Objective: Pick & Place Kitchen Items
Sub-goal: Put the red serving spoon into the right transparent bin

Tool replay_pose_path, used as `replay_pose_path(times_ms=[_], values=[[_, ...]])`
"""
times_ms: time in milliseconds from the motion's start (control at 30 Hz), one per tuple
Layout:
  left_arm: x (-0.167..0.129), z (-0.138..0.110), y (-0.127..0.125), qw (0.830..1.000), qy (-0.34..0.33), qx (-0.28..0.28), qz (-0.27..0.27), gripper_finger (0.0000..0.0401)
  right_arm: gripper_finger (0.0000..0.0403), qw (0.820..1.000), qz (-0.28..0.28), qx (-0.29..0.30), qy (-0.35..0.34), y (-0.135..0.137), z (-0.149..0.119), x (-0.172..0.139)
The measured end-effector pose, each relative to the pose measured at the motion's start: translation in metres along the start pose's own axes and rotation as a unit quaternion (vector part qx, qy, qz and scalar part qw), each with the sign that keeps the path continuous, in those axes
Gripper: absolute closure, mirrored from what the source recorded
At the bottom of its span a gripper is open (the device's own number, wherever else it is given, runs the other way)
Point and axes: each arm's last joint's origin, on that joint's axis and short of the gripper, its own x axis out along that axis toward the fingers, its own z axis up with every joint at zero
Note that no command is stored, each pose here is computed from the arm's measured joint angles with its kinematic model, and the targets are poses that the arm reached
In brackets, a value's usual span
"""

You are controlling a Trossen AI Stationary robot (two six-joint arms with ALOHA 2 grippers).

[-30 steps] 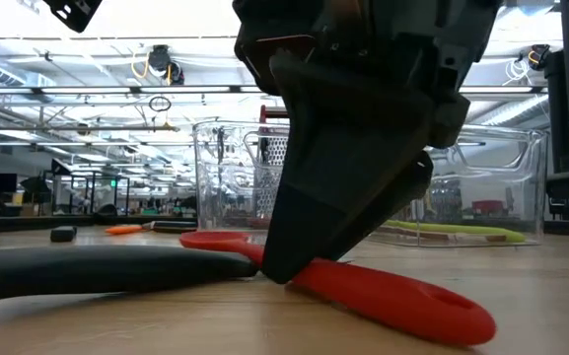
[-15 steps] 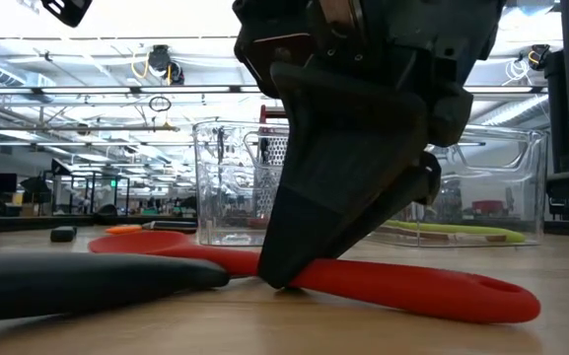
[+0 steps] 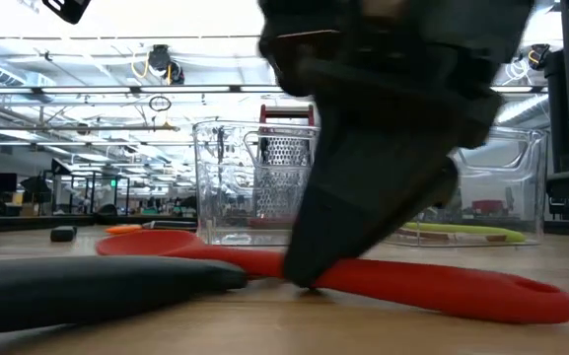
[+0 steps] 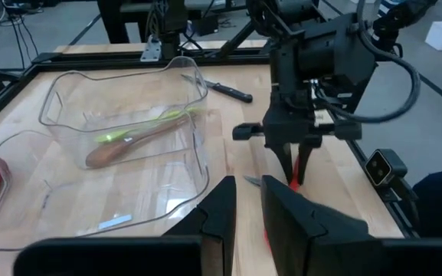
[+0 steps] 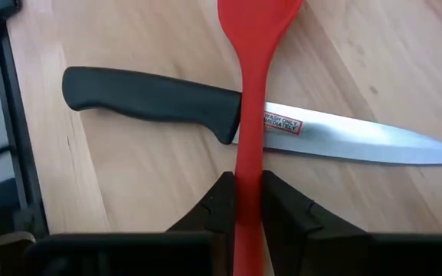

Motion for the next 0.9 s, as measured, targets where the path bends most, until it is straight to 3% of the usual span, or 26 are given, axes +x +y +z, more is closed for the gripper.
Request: replay_pose_path(times_ms=[467,667,900], values=[[0.0,0.0,0.0,1.0,0.0,0.0,0.0,0.0336,0.0388,0.995,0.015,-0.043,-0.084,0.011,0.014,-0.039],[0.0,0.0,0.0,1.0,0.0,0.0,0.0,0.0336,0.0401,0.991,0.045,-0.061,-0.114,0.017,0.024,-0.062],[0.0,0.0,0.0,1.0,0.0,-0.002,0.0,0.0336,0.0402,0.988,0.033,-0.075,-0.134,0.01,0.037,-0.087]])
